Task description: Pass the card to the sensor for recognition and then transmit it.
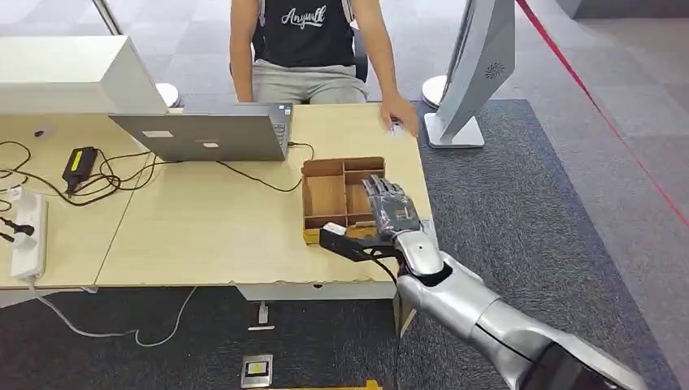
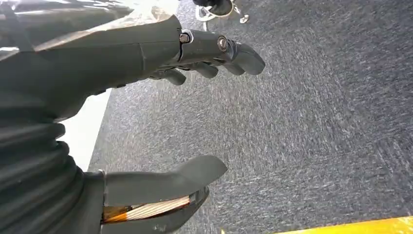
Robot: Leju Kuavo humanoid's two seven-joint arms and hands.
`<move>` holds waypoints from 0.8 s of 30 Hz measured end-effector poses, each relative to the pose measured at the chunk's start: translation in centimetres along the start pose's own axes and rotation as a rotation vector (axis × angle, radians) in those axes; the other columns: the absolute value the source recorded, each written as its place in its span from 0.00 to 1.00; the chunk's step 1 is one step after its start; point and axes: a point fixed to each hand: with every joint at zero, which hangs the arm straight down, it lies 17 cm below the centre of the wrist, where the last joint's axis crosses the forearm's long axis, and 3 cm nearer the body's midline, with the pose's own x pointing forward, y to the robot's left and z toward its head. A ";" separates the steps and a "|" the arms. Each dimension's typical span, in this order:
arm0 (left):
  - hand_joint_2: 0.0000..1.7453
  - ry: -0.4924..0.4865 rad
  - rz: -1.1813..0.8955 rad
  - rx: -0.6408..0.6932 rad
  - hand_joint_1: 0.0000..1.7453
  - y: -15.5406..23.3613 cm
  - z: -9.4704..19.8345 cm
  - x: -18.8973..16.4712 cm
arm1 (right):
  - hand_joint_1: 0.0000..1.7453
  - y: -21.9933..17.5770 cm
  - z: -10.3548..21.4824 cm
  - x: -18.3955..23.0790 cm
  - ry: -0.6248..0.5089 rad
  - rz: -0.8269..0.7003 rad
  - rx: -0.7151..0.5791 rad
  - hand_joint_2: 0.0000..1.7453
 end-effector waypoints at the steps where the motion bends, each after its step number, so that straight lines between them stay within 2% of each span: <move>1: 1.00 -0.001 -0.001 0.000 0.00 0.0 0.0 0.0 | 0.00 0.1 0.0 0.1 0.000 -0.001 0.002 1.00; 24: 1.00 -0.009 -0.004 0.004 0.00 0.0 0.0 0.2 | 0.00 1.3 0.0 0.0 0.008 -0.014 0.035 1.00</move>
